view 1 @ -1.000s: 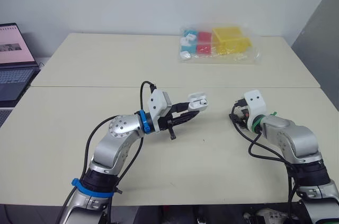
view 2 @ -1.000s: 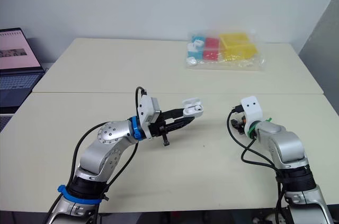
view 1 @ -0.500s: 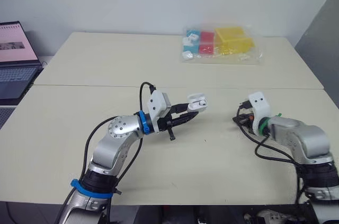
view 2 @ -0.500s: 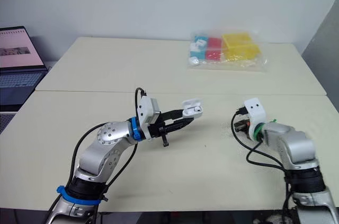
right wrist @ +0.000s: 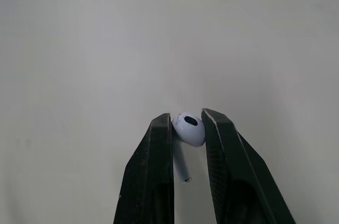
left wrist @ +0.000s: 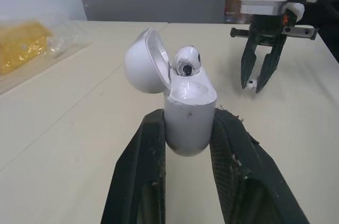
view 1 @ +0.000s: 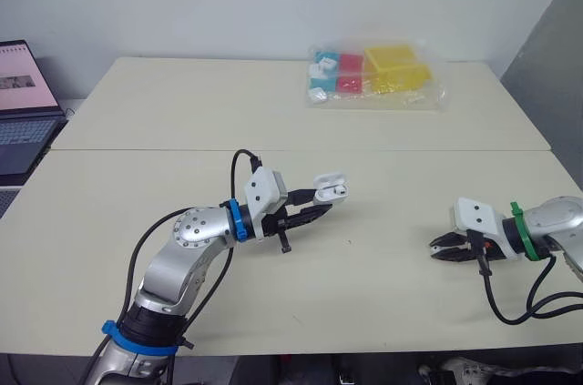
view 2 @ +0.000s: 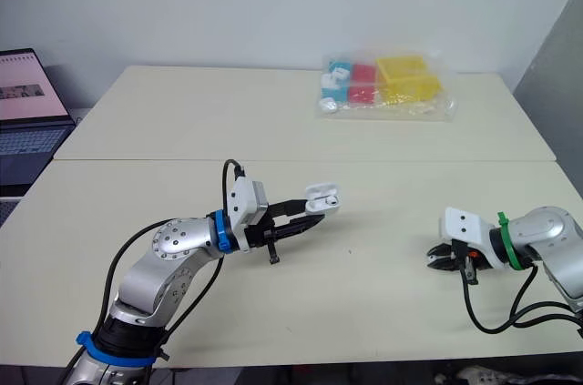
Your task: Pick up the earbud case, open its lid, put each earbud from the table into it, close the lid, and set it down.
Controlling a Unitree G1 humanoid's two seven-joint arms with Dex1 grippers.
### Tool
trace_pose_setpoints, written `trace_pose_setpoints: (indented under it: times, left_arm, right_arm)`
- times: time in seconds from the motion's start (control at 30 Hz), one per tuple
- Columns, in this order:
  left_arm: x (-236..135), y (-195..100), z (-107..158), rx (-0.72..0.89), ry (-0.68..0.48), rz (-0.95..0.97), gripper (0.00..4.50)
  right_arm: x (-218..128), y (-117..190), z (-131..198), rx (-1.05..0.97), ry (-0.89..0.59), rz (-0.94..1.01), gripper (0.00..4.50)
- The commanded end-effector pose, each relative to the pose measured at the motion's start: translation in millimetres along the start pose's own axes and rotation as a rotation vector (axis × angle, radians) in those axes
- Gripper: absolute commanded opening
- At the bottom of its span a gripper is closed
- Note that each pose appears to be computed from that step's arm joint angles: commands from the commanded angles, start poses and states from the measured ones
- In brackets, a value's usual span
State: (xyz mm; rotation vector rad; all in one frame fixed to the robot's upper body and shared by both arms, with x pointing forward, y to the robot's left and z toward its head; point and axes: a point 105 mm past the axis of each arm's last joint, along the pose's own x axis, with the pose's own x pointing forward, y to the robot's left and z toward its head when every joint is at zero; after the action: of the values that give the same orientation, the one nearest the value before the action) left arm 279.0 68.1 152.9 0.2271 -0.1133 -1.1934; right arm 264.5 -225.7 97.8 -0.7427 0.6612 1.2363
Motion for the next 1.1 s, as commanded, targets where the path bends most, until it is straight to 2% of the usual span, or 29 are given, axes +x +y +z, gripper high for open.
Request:
trace_pose_setpoints:
  times: [0.03,0.23,0.57,0.8,1.1]
  left_arm:
    - [-4,-4,13,0.040,-0.028,-0.004,0.79]
    - [-6,-4,13,0.037,-0.022,0.005,0.79]
    - [-5,-5,12,0.034,-0.022,0.004,0.79]
    - [-4,-7,11,0.025,-0.024,0.003,0.79]
    - [-3,-8,10,0.012,-0.031,0.012,0.79]
  right_arm:
    - [-2,4,2,-0.044,0.007,0.076,0.43]
    - [-3,3,-6,-0.034,0.066,0.091,0.43]
    - [-2,-5,-7,0.018,0.076,0.043,0.43]
    - [-3,-9,-2,-0.040,0.077,0.015,2.83]
    - [-27,-6,28,-0.001,0.023,-0.034,2.87]
